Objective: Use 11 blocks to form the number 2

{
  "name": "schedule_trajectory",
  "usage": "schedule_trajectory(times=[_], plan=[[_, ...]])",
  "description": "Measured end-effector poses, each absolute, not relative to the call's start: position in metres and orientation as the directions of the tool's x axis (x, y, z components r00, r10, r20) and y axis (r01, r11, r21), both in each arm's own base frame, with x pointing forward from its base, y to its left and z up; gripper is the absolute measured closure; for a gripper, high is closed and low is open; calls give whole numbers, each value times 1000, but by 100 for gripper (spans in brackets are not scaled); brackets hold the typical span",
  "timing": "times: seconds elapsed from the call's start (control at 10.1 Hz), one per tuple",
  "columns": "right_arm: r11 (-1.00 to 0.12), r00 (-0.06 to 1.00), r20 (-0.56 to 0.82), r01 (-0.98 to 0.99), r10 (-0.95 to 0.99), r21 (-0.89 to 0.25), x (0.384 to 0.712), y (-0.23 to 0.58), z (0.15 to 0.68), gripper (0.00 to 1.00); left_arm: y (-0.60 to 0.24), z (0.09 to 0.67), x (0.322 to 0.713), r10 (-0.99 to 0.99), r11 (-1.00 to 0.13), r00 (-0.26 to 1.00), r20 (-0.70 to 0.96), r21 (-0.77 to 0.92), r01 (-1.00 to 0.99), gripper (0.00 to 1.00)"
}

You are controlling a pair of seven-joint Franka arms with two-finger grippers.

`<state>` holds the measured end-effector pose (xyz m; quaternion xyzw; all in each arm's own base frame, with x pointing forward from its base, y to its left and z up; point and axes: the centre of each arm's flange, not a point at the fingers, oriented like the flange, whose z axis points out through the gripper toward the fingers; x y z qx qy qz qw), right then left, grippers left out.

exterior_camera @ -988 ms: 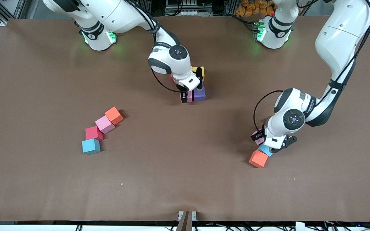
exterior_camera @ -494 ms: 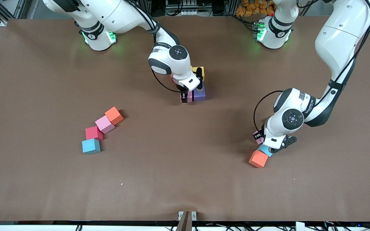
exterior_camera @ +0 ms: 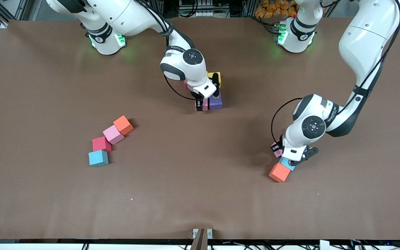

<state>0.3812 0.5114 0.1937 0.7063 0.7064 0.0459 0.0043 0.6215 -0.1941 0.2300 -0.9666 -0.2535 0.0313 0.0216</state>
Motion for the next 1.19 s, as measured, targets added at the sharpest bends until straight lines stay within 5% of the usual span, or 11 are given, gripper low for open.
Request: schedule_trajectory(times=[0.89, 1.19], plan=[[-18, 15, 67, 998, 998, 52, 377, 515, 194, 33, -222, 304, 611, 516, -852, 856, -8, -112, 512, 44], [-27, 21, 84, 998, 996, 62, 383, 519, 201, 17, -219, 318, 611, 523, -846, 853, 1, -126, 519, 44]])
